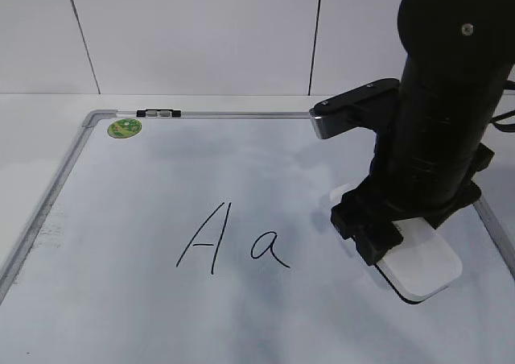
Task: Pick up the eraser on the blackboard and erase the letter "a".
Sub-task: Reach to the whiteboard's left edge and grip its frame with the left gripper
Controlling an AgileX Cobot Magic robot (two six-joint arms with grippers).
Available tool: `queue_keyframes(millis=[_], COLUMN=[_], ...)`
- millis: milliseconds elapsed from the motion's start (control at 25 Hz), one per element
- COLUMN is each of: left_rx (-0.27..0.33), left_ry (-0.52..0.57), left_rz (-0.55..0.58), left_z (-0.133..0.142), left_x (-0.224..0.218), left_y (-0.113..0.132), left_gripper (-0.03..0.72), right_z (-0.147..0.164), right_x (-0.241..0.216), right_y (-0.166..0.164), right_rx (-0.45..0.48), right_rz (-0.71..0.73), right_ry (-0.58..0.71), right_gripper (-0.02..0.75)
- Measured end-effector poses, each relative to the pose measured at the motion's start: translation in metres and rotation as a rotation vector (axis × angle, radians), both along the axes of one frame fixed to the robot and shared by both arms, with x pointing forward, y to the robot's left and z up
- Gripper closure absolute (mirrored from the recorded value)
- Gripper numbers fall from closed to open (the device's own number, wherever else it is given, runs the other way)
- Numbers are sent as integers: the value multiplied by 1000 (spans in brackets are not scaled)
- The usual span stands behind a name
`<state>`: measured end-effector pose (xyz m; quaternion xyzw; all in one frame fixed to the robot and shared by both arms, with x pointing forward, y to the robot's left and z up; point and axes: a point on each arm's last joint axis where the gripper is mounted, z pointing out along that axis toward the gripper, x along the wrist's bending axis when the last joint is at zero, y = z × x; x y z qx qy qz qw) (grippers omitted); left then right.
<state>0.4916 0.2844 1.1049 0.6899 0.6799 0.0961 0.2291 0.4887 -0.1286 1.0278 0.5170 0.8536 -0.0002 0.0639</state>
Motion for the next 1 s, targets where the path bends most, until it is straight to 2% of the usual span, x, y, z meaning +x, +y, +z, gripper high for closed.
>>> queue_keyframes(millis=[200, 360, 720, 1000], left_rx=[-1, 9, 8, 4], left_ry=[166, 240, 245, 305], left_rz=[0, -2, 19, 23], left_z=[-44, -69, -101, -126], left_x=[53, 73, 94, 102], left_y=[0, 1, 1, 1], left_gripper=[307, 307, 309, 314], right_z=[0, 0, 0, 0], right_x=[-1, -1, -1, -1], right_y=[-1, -1, -2, -2], right_rx=[-6, -8, -15, -19], right_rz=[-6, -15, -17, -16], right_ry=[8, 11, 7, 5], right_gripper=[172, 172, 172, 172])
